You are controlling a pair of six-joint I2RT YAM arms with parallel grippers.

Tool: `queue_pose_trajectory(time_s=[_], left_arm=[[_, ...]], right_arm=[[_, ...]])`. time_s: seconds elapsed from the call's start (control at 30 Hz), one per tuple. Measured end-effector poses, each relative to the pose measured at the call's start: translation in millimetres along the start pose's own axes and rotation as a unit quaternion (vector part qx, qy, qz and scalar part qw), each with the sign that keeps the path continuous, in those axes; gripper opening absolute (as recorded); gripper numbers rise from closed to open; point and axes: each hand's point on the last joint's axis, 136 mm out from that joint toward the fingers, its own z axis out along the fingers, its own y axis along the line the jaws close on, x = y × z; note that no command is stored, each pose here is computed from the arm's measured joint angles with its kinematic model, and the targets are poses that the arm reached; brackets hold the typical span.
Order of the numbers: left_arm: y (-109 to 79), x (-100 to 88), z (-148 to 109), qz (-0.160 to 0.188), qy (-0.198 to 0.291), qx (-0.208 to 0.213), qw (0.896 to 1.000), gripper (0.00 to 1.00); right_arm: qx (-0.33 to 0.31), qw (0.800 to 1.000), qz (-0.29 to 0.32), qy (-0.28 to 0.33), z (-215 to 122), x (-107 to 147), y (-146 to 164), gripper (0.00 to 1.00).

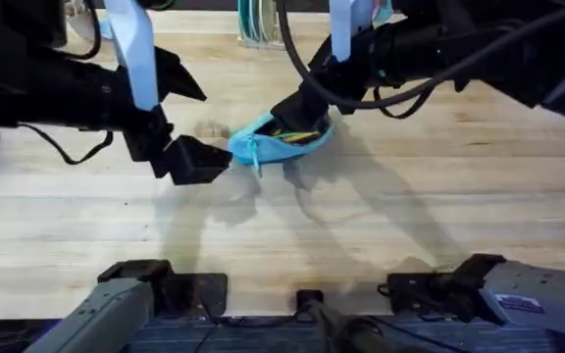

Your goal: Unzip the bag, pick up the pens from the table one at a time and place them inside, then zip the bag closed.

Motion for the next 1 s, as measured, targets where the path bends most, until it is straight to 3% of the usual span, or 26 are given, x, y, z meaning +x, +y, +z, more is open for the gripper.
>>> queue_pose_trajectory(time_s=[0.6,1.0], left_arm=[[-2.2,30.8,-21,0.094,-0.042,0.008,0.995,0.993],[4.7,54.6,14,0.099,-0.093,0.032,0.990,0.993]], right_arm=[[0.008,1.000,0.010,0.002,0,1,-3,0.996],[0.010,0.993,0.121,-0.006,-6,-2,-2,0.997]])
